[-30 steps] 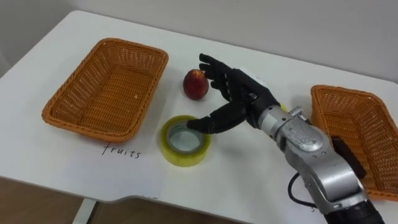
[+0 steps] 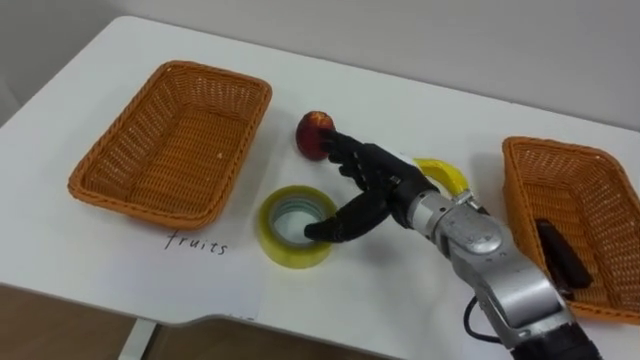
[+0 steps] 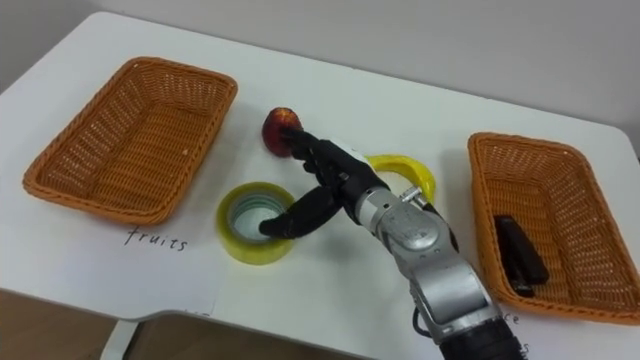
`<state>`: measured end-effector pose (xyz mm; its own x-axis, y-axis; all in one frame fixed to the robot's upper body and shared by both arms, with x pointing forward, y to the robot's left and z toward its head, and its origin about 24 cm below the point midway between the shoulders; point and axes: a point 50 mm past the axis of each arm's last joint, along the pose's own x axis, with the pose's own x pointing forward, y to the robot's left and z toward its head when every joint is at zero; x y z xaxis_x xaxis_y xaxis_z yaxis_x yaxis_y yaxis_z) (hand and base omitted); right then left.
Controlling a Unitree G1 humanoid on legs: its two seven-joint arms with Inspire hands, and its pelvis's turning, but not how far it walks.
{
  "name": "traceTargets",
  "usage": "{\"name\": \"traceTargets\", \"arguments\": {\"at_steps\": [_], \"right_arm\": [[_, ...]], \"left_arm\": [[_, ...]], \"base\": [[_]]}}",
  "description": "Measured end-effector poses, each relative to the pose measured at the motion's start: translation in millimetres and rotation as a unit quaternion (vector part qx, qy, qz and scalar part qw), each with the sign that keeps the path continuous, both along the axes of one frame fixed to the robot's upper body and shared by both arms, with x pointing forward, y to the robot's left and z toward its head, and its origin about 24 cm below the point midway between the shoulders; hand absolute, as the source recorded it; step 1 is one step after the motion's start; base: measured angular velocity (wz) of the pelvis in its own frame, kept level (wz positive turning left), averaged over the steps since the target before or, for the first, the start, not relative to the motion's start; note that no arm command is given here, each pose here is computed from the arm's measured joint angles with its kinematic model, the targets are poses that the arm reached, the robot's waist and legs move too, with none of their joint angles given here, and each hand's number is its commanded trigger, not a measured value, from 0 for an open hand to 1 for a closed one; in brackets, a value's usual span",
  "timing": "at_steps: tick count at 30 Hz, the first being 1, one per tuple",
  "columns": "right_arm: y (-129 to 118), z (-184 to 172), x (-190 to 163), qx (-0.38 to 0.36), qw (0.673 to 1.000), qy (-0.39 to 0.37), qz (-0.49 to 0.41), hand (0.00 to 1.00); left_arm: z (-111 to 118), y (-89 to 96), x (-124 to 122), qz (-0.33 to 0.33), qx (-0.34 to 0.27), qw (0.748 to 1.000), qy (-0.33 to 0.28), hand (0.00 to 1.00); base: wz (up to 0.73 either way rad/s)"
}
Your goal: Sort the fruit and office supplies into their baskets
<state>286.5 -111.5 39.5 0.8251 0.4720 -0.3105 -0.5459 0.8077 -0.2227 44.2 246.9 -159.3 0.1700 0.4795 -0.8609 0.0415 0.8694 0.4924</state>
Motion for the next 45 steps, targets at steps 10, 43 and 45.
{"name": "traceTargets", "arguments": {"at_steps": [10,43,45], "right_arm": [[-1.8,-6.6,-0.1,-0.019,1.0,0.01,-0.004,0.0],[17.9,-14.2,2.7,-0.034,0.999,0.02,-0.014,0.0],[18.0,-14.0,2.8,-0.03,0.999,0.021,-0.016,0.0]], "left_arm": [[-0.4,-0.2,1.8,0.002,0.001,1.0,0.011,0.0],[3.5,2.6,19.4,-0.014,0.004,1.0,-0.006,0.0],[3.6,2.7,19.7,-0.014,0.004,1.0,-0.006,0.0]], "base": [[0.0],[0.0],[0.0]]}}
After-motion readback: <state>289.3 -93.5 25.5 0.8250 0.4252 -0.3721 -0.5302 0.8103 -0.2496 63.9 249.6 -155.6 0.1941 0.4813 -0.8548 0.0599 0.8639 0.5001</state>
